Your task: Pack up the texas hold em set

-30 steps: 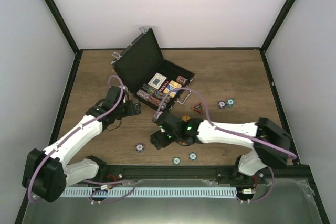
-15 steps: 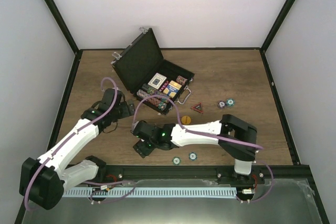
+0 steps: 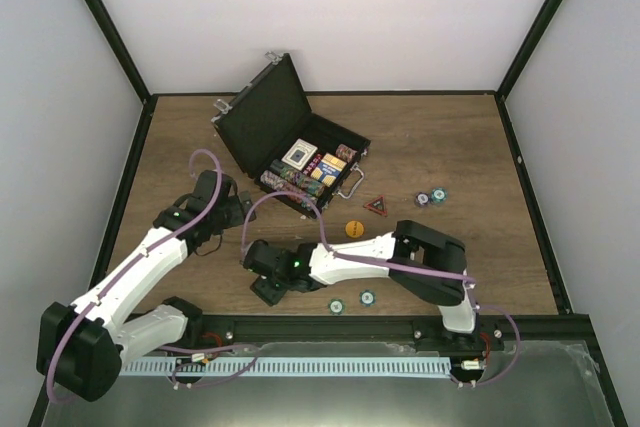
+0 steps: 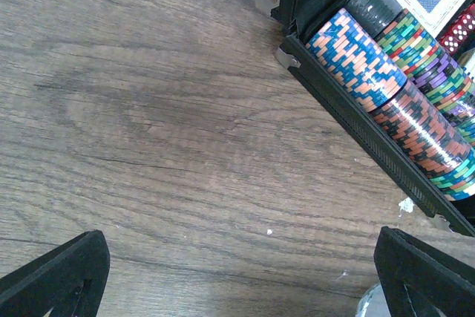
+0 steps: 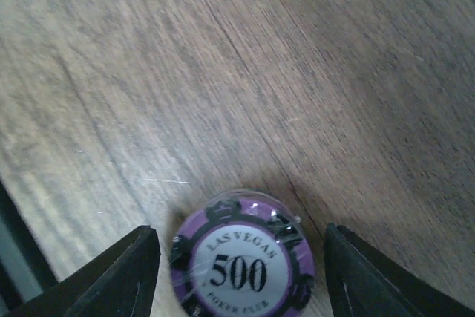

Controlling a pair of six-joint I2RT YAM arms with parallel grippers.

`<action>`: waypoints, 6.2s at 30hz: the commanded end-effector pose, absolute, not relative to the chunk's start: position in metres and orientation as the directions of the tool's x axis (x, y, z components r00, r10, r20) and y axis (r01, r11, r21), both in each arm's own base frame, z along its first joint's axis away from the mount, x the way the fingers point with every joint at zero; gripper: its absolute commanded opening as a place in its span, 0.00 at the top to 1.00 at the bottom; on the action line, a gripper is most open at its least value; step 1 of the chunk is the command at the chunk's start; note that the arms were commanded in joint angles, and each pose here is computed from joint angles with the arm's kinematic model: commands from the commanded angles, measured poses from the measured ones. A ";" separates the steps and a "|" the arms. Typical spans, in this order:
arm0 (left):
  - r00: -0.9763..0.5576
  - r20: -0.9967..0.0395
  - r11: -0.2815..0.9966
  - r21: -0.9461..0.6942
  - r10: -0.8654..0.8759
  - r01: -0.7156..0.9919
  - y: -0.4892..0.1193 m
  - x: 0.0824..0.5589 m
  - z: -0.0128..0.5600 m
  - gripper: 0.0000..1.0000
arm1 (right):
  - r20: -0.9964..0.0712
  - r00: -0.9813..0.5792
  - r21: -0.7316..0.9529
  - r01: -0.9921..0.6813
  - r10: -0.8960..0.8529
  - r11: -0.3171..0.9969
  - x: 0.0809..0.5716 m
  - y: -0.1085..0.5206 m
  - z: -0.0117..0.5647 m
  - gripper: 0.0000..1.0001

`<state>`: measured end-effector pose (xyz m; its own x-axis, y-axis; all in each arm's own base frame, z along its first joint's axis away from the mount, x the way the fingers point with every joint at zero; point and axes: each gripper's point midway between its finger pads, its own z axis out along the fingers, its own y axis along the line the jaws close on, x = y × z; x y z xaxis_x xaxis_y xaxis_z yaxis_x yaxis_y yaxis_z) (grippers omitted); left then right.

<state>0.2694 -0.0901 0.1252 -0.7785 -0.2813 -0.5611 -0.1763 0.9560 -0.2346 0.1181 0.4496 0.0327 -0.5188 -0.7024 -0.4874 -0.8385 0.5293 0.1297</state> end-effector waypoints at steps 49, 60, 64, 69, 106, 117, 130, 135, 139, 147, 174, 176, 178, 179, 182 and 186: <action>-0.960 -0.276 0.376 -0.886 0.049 0.273 -0.285 0.173 0.188 0.27 | -0.947 -0.235 0.072 -0.821 -0.220 0.566 0.166 0.332 0.206 0.67; -0.962 -0.260 0.373 -0.887 0.085 0.273 -0.302 0.166 0.181 0.39 | -0.943 -0.245 0.068 -0.806 -0.227 0.588 0.168 0.327 0.201 0.67; -0.961 -0.264 0.391 -0.878 0.083 0.275 -0.300 0.167 0.180 0.28 | -0.942 -0.246 0.065 -0.801 -0.229 0.595 0.169 0.325 0.200 0.67; -0.958 -0.276 0.392 -0.875 0.078 0.284 -0.299 0.167 0.184 0.40 | -0.938 -0.250 0.059 -0.797 -0.240 0.601 0.170 0.324 0.196 0.67; -0.678 -0.719 0.835 -0.274 0.151 0.477 -0.257 0.305 0.264 0.96 | -0.921 -0.374 0.153 -0.605 -0.110 0.782 0.217 0.260 0.224 0.00; -0.623 -0.703 0.867 -0.019 0.343 0.499 -0.293 0.407 0.229 0.96 | -0.797 -0.604 0.280 -0.380 -0.007 0.882 0.263 0.201 0.154 0.00; -0.603 -0.685 0.851 0.048 0.409 0.523 -0.321 0.488 0.172 0.96 | -0.756 -0.653 0.304 -0.295 0.042 0.906 0.275 0.181 0.127 0.00; -0.613 -0.667 0.848 0.052 0.423 0.527 -0.334 0.510 0.141 0.96 | -0.754 -0.655 0.309 -0.284 0.052 0.908 0.277 0.179 0.128 0.00; -0.615 -0.667 0.854 0.064 0.422 0.517 -0.338 0.525 0.128 0.96 | -0.744 -0.665 0.326 -0.275 0.066 0.905 0.276 0.179 0.126 0.00; -0.652 -0.636 0.865 0.050 0.413 0.499 -0.333 0.534 0.091 0.96 | -0.727 -0.683 0.341 -0.267 0.073 0.901 0.273 0.178 0.120 0.00; -0.687 -0.594 0.780 -0.151 0.419 0.607 -0.368 0.510 0.054 0.73 | -0.691 -0.718 0.362 -0.248 0.080 0.898 0.273 0.181 0.110 0.00; -0.691 -0.589 0.780 -0.156 0.419 0.606 -0.368 0.509 0.053 0.70 | -0.690 -0.719 0.363 -0.246 0.082 0.899 0.273 0.180 0.110 0.00; -0.693 -0.588 0.778 -0.163 0.417 0.606 -0.369 0.508 0.053 0.66 | -0.690 -0.719 0.364 -0.247 0.083 0.898 0.272 0.180 0.110 0.00; -0.694 -0.587 0.777 -0.167 0.416 0.607 -0.369 0.508 0.053 0.64 | -0.691 -0.718 0.364 -0.246 0.084 0.898 0.272 0.180 0.111 0.00; -0.696 -0.590 0.777 -0.175 0.409 0.605 -0.370 0.507 0.056 0.58 | -0.691 -0.718 0.365 -0.246 0.084 0.898 0.272 0.180 0.111 0.00; -0.695 -0.595 0.778 -0.178 0.403 0.603 -0.370 0.507 0.063 0.55 | -0.690 -0.719 0.365 -0.242 0.086 0.899 0.272 0.179 0.111 0.00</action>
<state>0.5209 -0.3385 0.0515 -0.7149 0.3993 -0.5740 0.5456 0.8320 -0.1007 0.2699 0.1814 0.1068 -0.7226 0.0634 -0.6883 -0.2566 0.9000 0.3523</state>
